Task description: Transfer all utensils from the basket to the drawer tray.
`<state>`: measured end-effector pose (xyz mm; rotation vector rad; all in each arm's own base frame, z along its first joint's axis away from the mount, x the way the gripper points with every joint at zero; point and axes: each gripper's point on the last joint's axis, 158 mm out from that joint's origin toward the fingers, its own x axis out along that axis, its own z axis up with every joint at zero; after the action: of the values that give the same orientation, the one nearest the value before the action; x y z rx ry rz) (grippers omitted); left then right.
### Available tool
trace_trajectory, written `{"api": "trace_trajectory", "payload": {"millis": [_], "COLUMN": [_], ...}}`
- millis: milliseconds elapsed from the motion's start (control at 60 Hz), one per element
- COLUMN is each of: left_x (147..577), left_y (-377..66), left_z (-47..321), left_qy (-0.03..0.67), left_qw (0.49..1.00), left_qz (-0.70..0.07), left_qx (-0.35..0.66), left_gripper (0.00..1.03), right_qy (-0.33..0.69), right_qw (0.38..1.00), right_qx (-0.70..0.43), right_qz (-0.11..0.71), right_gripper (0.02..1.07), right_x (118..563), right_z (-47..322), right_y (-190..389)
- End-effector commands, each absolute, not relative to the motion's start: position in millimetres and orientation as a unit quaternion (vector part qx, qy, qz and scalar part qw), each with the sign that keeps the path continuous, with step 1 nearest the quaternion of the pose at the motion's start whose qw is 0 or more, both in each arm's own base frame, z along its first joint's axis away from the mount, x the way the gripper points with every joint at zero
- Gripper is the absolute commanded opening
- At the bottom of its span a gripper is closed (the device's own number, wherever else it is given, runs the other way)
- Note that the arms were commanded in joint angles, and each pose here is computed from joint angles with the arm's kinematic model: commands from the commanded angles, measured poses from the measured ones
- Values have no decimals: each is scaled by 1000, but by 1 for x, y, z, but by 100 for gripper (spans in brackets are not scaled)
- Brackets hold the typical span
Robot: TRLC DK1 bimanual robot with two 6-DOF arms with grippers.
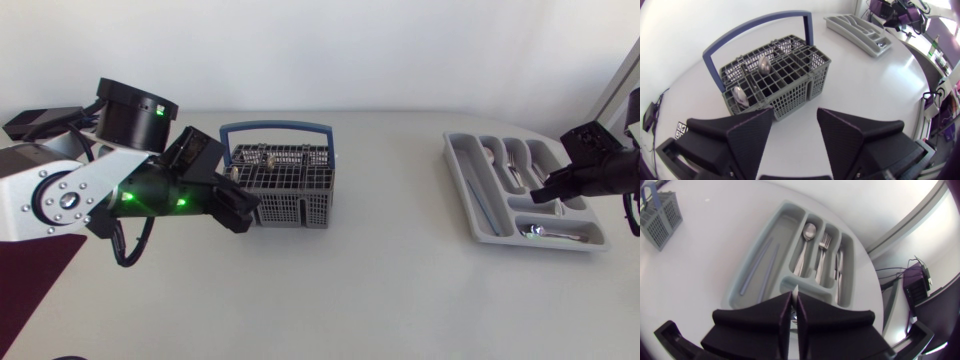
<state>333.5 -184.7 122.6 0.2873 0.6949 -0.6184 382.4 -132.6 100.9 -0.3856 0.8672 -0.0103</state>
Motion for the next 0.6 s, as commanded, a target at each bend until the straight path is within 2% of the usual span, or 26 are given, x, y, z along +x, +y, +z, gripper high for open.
{"api": "trace_trajectory", "payload": {"millis": [0,167,400,583], "left_x": [329,326,322,324], "left_y": [-178,-170,-159,-151], "left_z": [120,122,122,125], "left_qy": [336,339,342,342], "left_qw": [882,883,885,889], "left_qz": [-294,-287,-278,-268], "left_qx": [150,150,149,145], "left_gripper": [61,61,61,61], "right_qy": [442,455,481,490], "right_qw": [872,859,840,832], "right_qx": [-212,-232,-247,-257], "right_qz": [-6,-32,-43,-43], "right_gripper": [8,8,9,45], "right_x": [375,377,363,356], "right_z": [72,47,21,12], "right_y": [-150,-183,-190,-184]}}
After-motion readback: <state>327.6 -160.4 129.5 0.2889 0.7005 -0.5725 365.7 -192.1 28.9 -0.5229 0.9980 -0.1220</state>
